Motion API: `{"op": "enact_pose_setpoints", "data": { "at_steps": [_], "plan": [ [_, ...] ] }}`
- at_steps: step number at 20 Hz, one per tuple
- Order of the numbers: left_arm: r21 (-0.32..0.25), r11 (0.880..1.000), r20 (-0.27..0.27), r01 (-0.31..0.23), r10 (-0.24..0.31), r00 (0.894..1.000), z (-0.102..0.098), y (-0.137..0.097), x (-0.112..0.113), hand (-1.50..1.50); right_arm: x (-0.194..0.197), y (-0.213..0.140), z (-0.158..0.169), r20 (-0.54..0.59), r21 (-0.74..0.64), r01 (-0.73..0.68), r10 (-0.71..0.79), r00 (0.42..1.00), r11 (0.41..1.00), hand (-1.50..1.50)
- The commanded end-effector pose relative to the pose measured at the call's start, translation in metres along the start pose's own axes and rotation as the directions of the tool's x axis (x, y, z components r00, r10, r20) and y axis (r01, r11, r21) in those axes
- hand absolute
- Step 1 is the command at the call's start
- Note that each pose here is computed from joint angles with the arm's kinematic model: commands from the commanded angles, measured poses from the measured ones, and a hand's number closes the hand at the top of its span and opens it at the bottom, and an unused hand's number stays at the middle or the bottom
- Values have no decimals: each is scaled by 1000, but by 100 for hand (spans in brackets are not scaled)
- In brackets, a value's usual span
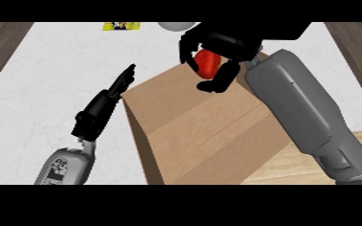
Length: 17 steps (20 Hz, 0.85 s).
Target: Pick the tomato from the tray and place it in the cardboard box
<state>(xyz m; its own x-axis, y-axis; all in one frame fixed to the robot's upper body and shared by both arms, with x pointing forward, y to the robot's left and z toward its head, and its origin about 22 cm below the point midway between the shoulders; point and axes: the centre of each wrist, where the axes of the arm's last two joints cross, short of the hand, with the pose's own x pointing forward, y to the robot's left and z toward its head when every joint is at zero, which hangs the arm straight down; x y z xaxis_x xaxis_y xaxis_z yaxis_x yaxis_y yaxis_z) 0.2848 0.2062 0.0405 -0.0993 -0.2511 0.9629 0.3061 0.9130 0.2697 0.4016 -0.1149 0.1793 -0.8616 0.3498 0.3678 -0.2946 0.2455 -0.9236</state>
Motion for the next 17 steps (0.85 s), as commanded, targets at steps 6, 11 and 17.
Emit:
{"op": "enact_pose_setpoints", "data": {
  "at_steps": [6, 11, 17],
  "plan": [
    [5, 1000, 19, -9, 9, 1000, -6, 1, 2, 0, -18, 60, -17, -2, 2, 292, -292, 956, 956, -150],
    [-6, 1000, 27, 1, -1, 1000, -1, 1, 6, 0, -43, 50, 7, 55, -172, 519, -518, 853, 837, -150],
    [1, 1000, 22, -4, 4, 1000, -7, 3, 12, 0, -71, 29, 35, 106, -264, 703, -705, 702, 660, -150]
  ]
}}
